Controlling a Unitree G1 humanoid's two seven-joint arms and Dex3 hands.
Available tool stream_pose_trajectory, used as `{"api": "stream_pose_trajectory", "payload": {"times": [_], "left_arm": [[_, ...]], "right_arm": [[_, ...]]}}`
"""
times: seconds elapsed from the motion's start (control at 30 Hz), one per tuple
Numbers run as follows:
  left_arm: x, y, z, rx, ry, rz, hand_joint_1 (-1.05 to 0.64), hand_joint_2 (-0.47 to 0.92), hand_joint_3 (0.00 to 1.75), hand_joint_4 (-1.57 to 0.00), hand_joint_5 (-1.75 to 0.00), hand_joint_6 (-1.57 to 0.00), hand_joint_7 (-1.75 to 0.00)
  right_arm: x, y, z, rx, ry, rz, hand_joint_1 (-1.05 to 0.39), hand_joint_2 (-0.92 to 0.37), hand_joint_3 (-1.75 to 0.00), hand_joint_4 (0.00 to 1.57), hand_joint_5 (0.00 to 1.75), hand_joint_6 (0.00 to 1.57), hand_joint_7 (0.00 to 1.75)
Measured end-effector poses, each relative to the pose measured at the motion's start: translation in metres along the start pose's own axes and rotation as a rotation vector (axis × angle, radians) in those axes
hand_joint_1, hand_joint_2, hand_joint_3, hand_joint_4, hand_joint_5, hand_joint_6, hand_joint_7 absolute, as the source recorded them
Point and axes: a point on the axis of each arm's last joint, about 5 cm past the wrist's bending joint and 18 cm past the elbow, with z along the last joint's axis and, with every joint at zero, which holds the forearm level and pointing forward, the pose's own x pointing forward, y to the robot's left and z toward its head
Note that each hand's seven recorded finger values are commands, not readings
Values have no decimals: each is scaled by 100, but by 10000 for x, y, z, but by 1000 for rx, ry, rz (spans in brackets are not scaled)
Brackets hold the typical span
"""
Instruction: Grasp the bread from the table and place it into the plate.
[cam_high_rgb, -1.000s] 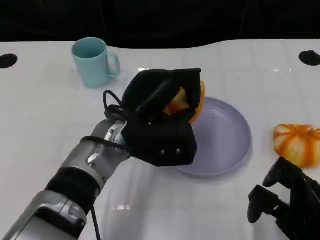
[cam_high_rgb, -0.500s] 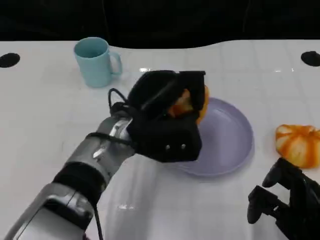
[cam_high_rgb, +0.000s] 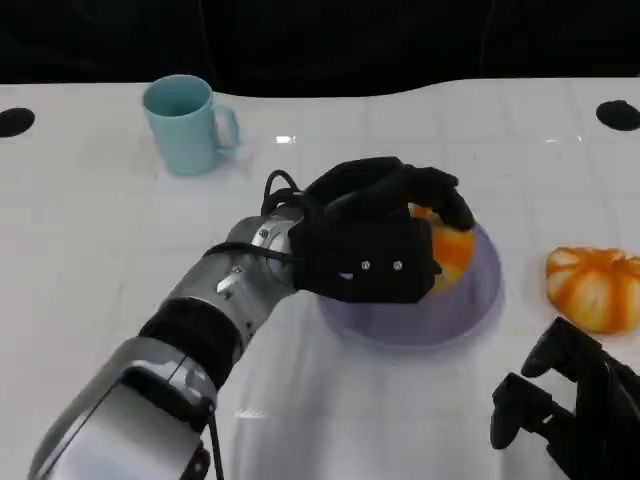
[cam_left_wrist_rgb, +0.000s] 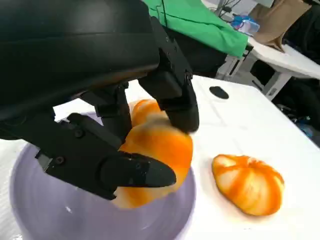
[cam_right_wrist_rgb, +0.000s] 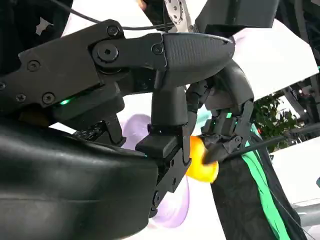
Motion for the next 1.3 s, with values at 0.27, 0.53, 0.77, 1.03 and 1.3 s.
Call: {"api": "stream_pose_trajectory", "payload": {"times": [0.27, 0.53, 0.77, 1.03, 1.3], "left_arm": [[-20, 70, -23, 57, 42, -93, -91, 92, 55, 0, -38, -20, 0], [-49, 217, 7, 115, 45, -110, -94, 92, 58, -3, -34, -21, -1], [-180, 301, -24, 110, 25, -112, -93, 92, 59, -15, -40, -30, -5], [-293, 376, -51, 98, 7, -72, -90, 92, 55, -10, -129, -49, -12], [-312, 348, -44, 85, -9, -29, -85, 92, 50, -9, -174, -22, -151]], "right_arm": [[1, 0, 0, -1, 0, 0, -55, -92, -40, 74, 175, 56, 160], [0, -2, -1, -1, 1, 2, -55, -92, -40, 74, 175, 56, 160], [-1, -5, 2, -1, 0, 0, -55, -92, -40, 74, 175, 57, 161], [-3, -13, 9, -4, 0, 0, -54, -92, -40, 74, 175, 56, 161], [-2, -16, 7, -3, 3, 0, -56, -92, -41, 74, 175, 55, 162]]}}
